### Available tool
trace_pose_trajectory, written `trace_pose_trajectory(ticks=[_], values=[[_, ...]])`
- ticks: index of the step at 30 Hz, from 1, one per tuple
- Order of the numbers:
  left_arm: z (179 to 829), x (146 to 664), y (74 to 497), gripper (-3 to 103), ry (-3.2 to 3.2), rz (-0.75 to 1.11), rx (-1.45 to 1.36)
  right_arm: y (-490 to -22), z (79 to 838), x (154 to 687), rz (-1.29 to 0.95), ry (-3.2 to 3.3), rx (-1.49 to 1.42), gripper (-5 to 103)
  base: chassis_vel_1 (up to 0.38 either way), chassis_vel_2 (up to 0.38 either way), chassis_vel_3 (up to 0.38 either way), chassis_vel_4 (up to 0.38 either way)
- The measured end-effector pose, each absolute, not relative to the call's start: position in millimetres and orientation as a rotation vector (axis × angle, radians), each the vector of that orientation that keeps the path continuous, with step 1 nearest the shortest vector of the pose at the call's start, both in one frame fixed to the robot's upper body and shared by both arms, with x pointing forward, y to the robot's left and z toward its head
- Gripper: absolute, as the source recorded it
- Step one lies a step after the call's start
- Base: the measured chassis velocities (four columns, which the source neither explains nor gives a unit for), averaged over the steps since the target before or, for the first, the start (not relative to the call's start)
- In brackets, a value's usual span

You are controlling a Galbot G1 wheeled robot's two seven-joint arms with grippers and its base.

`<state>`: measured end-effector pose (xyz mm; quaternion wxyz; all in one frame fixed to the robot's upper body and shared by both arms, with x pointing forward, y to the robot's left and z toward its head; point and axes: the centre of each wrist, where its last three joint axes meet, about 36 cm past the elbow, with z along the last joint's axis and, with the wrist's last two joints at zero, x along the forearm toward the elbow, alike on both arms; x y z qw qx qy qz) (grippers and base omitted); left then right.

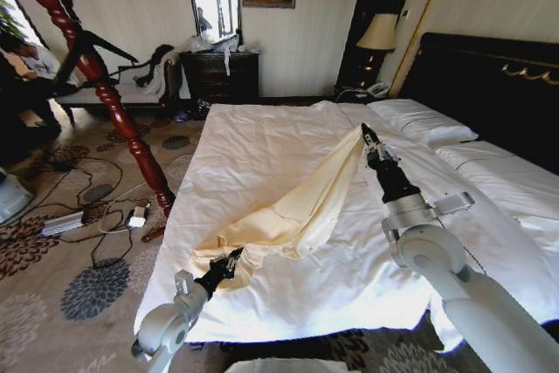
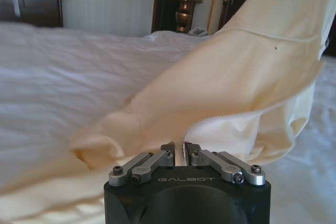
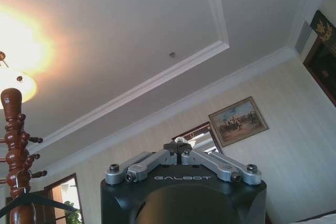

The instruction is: Pick up the clothes from the bed and hang them on the clothes hanger.

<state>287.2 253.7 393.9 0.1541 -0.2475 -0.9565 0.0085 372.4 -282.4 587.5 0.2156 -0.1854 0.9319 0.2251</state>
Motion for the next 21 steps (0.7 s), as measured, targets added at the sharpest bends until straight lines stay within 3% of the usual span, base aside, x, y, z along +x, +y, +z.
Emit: trace_pose_trajectory(ticks=[1,2,5,6,8,12,14,21], values=[[394,285,258,15,-2.769,-0.098,-0.7,-282,588,373,0.623,2.58,-0.515,0,0.0,0.0,0.0,0.0],[394,285,258,15,-2.769,-0.098,-0.7,-282,588,373,0.623,2.58,-0.515,0,0.0,0.0,0.0,0.0],[391,275,277,31,-2.814,-0.449,-0.716,-283,591,375,0.614,2.574,-0.516,0,0.0,0.0,0.0,0.0],[390,268,282,36,-2.81,-0.517,-0.737,-284,592,376,0.609,2.573,-0.517,0,0.0,0.0,0.0,0.0],[389,262,288,36,-2.807,-0.569,-0.768,-284,593,376,0.606,2.571,-0.519,0,0.0,0.0,0.0,0.0],[397,251,319,58,-2.786,-0.858,-0.999,-284,595,377,0.6,2.567,-0.527,0,0.0,0.0,0.0,0.0],[402,251,321,58,-2.782,-0.868,-1.07,-284,595,376,0.601,2.567,-0.529,0,0.0,0.0,0.0,0.0],[426,264,317,90,-2.801,-0.842,-1.363,-284,593,375,0.603,2.574,-0.529,0,0.0,0.0,0.0,0.0]])
